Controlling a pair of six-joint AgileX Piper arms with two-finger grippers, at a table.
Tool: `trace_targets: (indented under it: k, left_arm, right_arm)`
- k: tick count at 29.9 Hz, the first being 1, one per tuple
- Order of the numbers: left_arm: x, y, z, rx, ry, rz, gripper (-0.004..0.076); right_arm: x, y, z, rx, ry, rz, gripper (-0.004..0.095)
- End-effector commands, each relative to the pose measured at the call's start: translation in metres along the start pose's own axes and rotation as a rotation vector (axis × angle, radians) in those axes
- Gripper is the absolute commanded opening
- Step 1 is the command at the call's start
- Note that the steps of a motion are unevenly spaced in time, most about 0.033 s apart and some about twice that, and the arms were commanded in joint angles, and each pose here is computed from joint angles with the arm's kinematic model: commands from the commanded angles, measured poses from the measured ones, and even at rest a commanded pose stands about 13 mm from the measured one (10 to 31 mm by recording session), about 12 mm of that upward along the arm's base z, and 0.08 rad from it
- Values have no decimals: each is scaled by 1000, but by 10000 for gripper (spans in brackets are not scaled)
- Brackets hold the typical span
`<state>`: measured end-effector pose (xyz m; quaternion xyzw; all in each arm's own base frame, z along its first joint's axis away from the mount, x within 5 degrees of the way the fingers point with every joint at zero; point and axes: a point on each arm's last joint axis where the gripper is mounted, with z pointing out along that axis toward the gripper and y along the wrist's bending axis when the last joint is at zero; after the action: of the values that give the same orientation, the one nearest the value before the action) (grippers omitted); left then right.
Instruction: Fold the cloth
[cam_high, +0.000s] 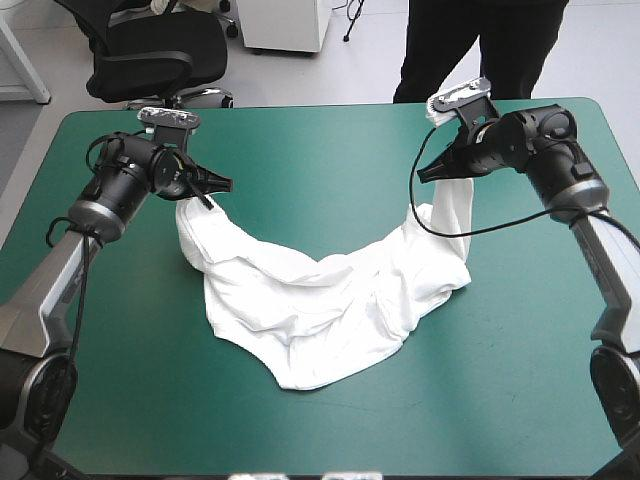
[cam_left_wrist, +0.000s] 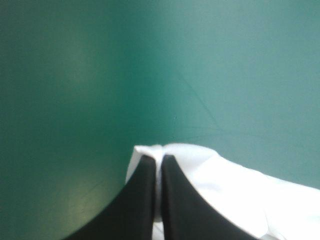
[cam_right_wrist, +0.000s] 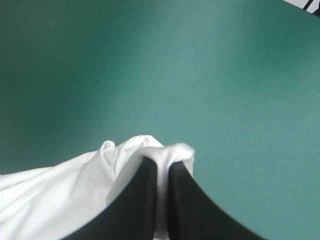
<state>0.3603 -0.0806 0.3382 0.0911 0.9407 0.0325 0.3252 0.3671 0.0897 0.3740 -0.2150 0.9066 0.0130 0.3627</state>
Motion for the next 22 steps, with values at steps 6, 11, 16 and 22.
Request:
trace_targets:
  k: [6,11,16,22]
  left_arm:
    - [-9,-2,9,10,-43,14,-10]
    - [-10,-4,18,13,-52,63,150]
    - [-15,-1,7,-5,-20,77,384]
    - [-27,8,-57,6,-82,45,472]
  right_arm:
    - [-4,-7,20,3,19,24,81]
    - [-1,-27,23,28,1,73,443]
    - [3,-50,3,-18,-3,161,595]
    - [4,-61,-44,-33,-74,178,595]
